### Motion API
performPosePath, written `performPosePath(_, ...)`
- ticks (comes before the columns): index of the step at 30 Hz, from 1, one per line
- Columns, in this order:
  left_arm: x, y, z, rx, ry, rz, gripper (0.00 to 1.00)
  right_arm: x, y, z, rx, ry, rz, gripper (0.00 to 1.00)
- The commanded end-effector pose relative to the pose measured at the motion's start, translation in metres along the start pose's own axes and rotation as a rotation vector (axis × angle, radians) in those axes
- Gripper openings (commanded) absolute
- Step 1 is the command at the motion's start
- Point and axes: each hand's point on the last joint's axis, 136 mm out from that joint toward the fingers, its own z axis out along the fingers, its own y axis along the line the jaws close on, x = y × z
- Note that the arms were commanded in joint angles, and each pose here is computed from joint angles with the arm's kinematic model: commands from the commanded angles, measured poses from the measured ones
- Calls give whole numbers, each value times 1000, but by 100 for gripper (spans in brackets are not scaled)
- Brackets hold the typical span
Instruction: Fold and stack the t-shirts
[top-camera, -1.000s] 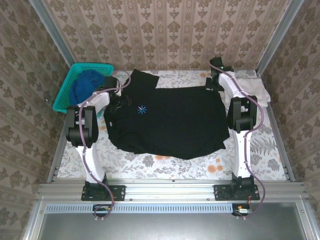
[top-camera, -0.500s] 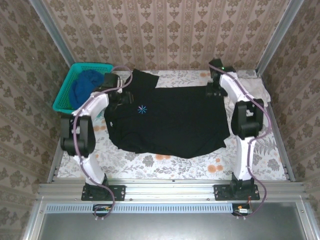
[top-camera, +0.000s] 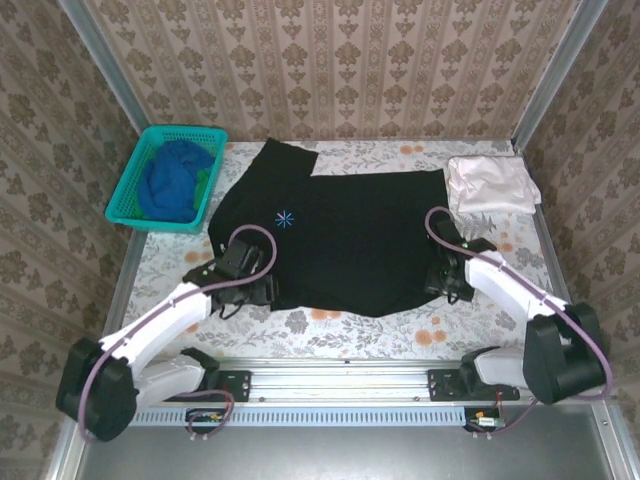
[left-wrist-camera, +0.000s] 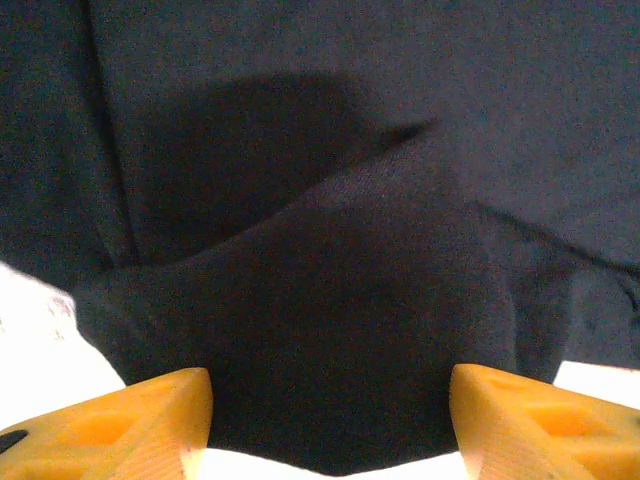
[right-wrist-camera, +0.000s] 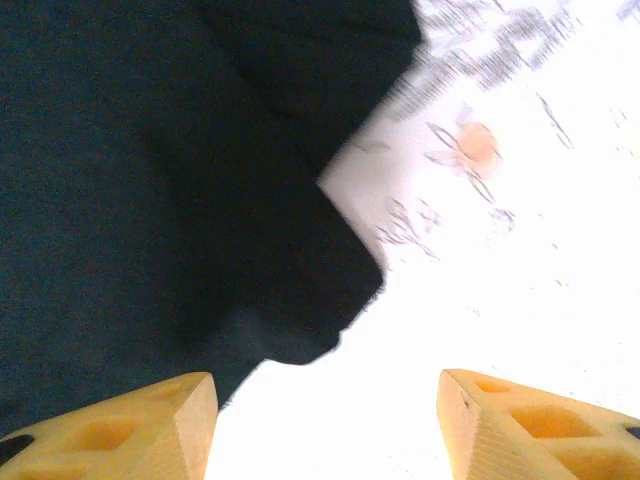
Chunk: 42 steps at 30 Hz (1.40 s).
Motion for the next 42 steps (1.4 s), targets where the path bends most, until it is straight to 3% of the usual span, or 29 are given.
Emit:
performPosePath(1, 13, 5, 6, -13, -12, -93, 63, -4, 12, 14, -106, -6, 98, 61)
performPosePath(3, 17, 5, 13, -5, -14, -92, 60, -4, 19, 23, -134, 22, 95, 59)
performPosePath(6, 14, 2, 14, 3, -27, -89, 43, -5, 27, 30, -163, 28, 97, 55)
performPosePath(8, 10, -3, 6, 14, -49, -77, 23, -10, 25, 31, -143, 10, 103, 45)
performPosePath(12, 10, -3, -19, 1, -87, -61, 1, -16, 13, 22, -79, -16, 89, 21)
performPosePath(14, 12, 0, -36, -12, -102, -61, 0, -18, 3, 8, -50, -45, 86, 8)
performPosePath(17, 19, 2, -55, -1, -104, -85, 0, -20, -9, -18, -36, -103, 91, 0)
performPosePath(23, 16, -15, -85, 73, -100, -85, 0, -14, -20, -50, -37, -157, 80, 0)
performPosePath(27, 31, -16, -92, 41, -44, -71, 0, -12, -26, -51, 0, -177, 108, 4)
performPosePath(31, 44, -8, -105, 20, -63, -78, 0, -17, -30, -57, -13, -241, 166, 8)
performPosePath(32, 48, -3, -107, 1, -65, -88, 0, -19, -29, -59, -28, -251, 166, 14)
performPosePath(34, 59, 3, -104, -36, -41, -88, 0, -23, -27, -68, -36, -266, 164, 34)
performPosePath(38, 80, 2, -84, -87, 34, -97, 3, -38, -5, -84, -131, -312, 123, 38)
performPosePath(42, 88, 9, -78, -118, 34, -138, 8, -51, 30, -92, -197, -334, 34, 41)
